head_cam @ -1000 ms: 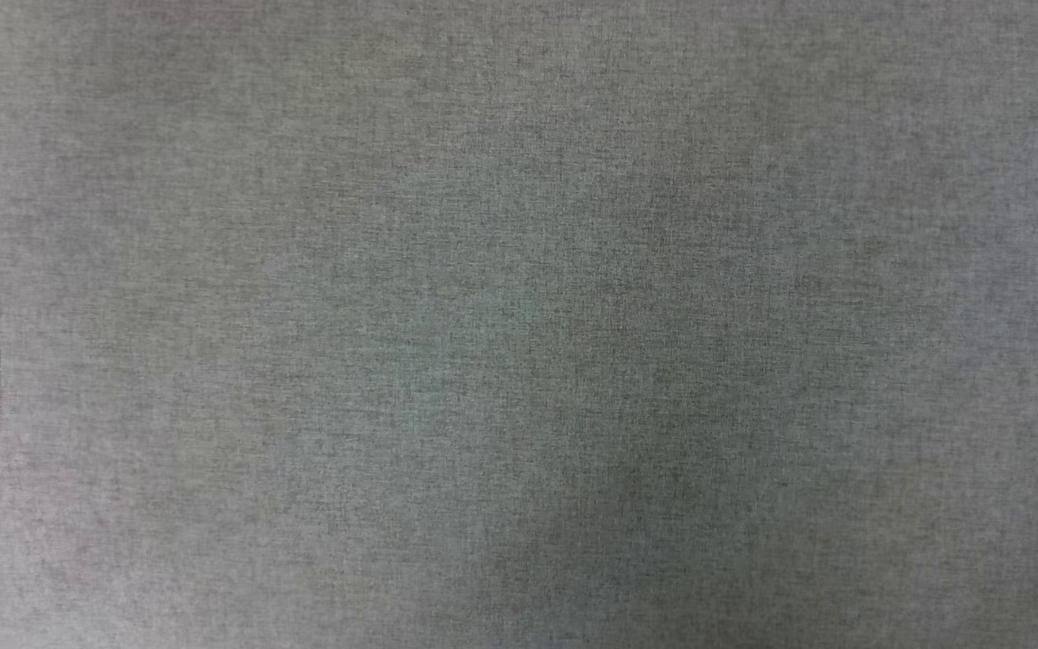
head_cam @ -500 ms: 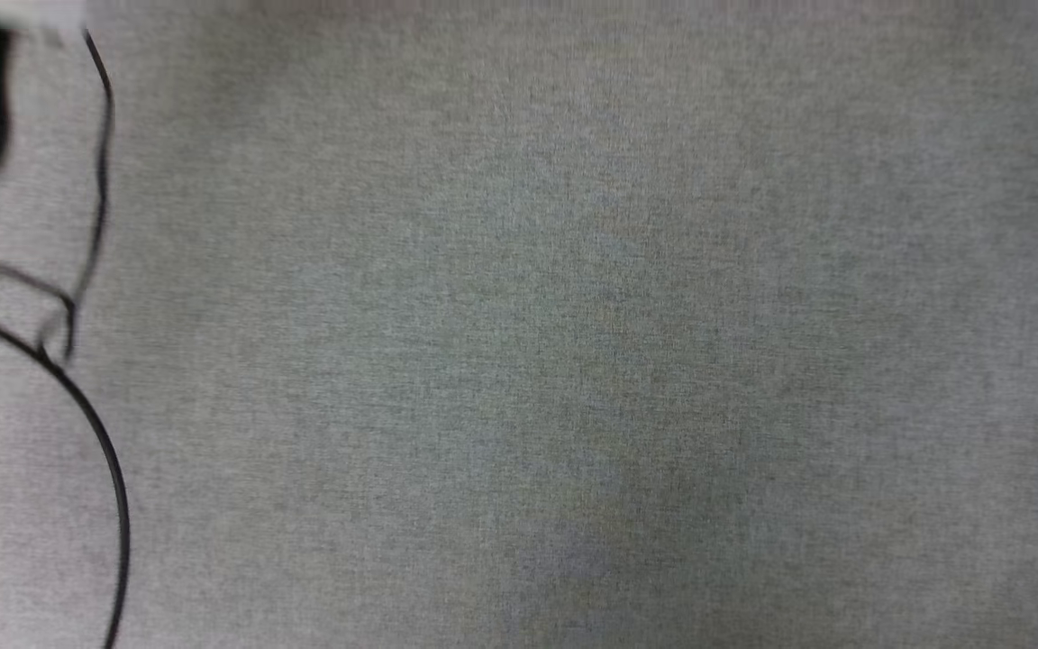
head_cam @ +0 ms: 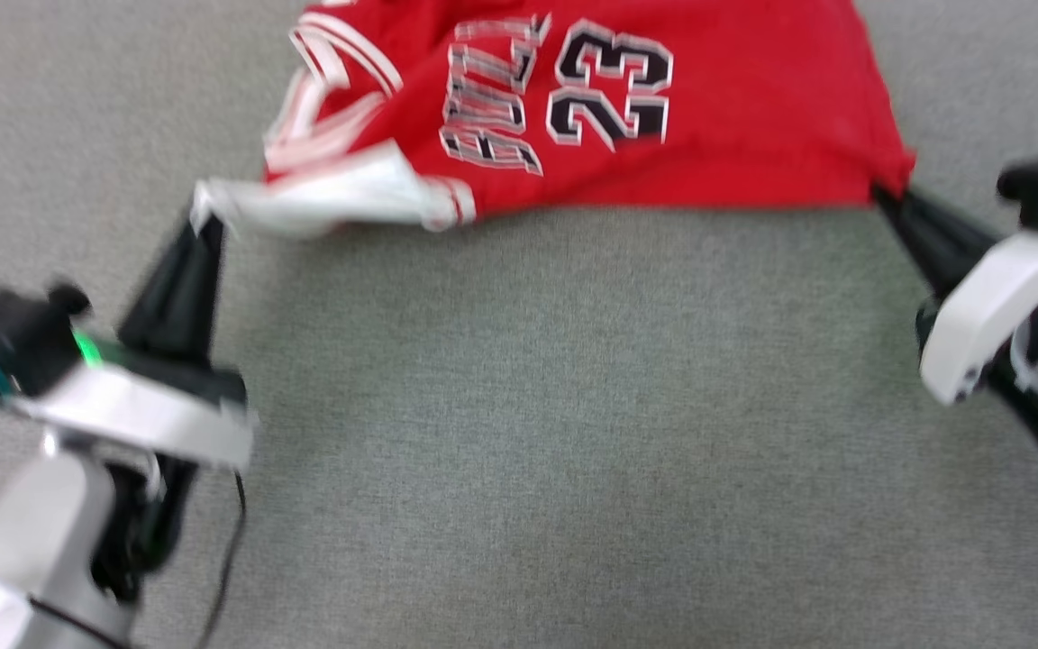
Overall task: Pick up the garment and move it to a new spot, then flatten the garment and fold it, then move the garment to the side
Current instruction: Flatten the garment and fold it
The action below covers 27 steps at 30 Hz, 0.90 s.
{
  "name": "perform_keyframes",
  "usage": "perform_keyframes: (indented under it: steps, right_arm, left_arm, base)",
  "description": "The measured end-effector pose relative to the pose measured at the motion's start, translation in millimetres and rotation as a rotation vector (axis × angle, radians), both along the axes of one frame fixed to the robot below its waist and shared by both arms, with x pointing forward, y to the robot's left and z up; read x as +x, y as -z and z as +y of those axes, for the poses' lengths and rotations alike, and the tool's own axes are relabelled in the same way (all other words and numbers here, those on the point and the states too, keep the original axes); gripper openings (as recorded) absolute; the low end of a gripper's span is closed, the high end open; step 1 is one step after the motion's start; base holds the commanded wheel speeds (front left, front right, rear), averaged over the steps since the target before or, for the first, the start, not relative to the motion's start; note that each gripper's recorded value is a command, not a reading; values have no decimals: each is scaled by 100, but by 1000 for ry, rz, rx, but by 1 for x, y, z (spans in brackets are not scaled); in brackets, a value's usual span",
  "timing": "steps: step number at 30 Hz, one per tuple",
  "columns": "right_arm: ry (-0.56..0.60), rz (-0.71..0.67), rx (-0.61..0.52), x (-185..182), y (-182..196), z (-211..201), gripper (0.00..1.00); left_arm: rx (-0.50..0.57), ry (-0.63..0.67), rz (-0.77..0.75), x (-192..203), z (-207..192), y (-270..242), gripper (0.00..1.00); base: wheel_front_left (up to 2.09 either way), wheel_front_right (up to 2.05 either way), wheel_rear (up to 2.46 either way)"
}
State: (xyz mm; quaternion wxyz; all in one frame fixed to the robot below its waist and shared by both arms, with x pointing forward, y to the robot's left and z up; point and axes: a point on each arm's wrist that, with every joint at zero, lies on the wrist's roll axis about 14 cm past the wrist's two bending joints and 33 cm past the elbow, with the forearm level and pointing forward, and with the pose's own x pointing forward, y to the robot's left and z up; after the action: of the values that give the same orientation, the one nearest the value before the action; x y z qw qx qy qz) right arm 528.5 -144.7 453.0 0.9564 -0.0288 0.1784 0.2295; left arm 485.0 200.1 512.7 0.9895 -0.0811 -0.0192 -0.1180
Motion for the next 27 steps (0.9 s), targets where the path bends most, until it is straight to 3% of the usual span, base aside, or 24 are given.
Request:
perform_keyframes:
  steps: [16, 27]
  right_arm:
    - [58, 160, 11, -117, 28, -19, 0]
    - [99, 206, 21, -177, 43, -36, 0]
  left_arm:
    - [-199, -89, 279, -132, -6, 59, 0]
    - [-322, -147, 416, -208, -8, 83, 0]
  base:
    - [0, 0, 0]
    - [0, 0, 0]
